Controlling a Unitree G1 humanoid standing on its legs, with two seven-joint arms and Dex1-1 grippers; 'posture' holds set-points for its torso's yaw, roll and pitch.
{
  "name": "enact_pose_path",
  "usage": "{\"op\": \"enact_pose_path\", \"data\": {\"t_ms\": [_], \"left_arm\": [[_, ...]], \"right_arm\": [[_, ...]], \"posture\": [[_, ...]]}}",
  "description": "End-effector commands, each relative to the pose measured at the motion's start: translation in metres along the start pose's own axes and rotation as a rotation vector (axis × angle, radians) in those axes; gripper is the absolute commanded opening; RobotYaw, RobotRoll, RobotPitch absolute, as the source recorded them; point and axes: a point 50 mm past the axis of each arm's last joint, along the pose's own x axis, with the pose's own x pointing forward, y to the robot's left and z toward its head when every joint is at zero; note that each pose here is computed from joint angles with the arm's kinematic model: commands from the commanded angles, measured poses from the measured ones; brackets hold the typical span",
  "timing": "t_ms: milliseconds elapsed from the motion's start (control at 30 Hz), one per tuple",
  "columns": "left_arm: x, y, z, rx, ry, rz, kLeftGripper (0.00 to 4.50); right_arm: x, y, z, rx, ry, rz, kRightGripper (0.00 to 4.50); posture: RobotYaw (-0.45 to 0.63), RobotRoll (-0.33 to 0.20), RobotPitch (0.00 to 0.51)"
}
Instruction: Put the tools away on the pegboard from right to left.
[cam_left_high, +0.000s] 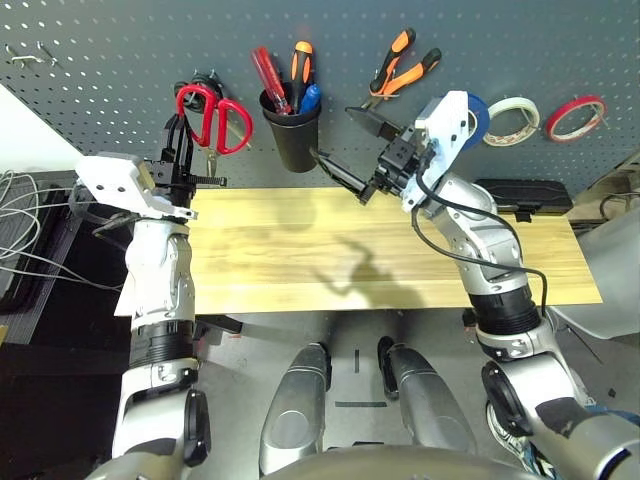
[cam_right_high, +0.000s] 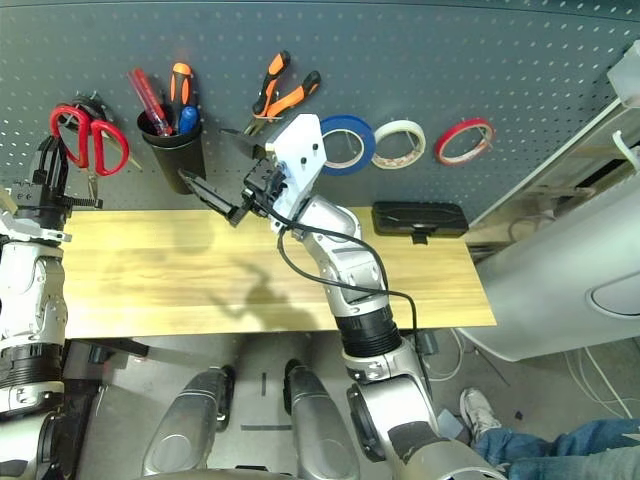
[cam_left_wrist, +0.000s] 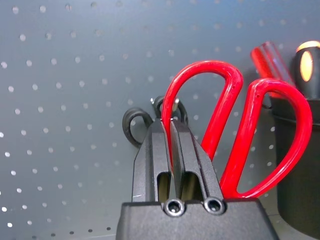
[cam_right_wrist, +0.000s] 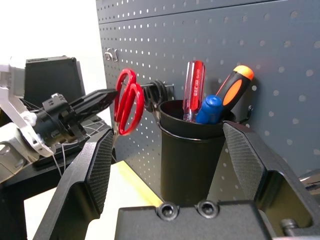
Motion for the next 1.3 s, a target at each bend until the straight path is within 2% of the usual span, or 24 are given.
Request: {"op": "enact_pose_path", "data": {"t_ms": [33,267,433,633,767,900,1033,1300], "left_arm": [[0.0,0.005,-0.004,0.024,0.022,0.019,0.05],[0.004,0.006,-0.012,0.027,0.056,0.037,0.05],[0.003,0.001,-0.03,0.049,0.168,0.023,0.05],[-0.01,-0.018,-0.035,0.092,0.147,-0.111,1.79],[-0.035,-0.031,-0.052,0.089,0.226,-0.184,3.16],[-0.05,-0.039,-0.063,0.071,0.293,-0.224,4.45],[-0.057,-0.043,-0.07,0.062,0.338,-0.251,4.48],[-0.067,-0.051,-0.085,0.047,0.45,-0.333,4.48]], "right_arm": [[0.002,0.005,0.002,-0.008,-0.009,0.017,4.5],[0.003,0.007,0.001,-0.003,-0.003,0.014,4.5],[0.0,0.004,-0.004,0.008,0.019,-0.012,4.5],[-0.014,-0.006,-0.012,0.071,0.053,-0.13,4.5],[-0.045,-0.019,-0.043,0.209,0.171,-0.324,4.5],[-0.064,-0.024,-0.067,0.283,0.268,-0.42,4.5],[-0.082,-0.029,-0.09,0.321,0.363,-0.505,4.5],[-0.112,-0.047,-0.117,0.394,0.453,-0.747,4.5]], "posture": [[0.08,0.0,0.215],[0.07,0.0,0.217],[0.07,0.0,0.217],[0.06,0.0,0.219],[0.06,0.0,0.221],[0.06,0.0,0.222],[0.06,0.0,0.223],[0.07,0.0,0.22]]}}
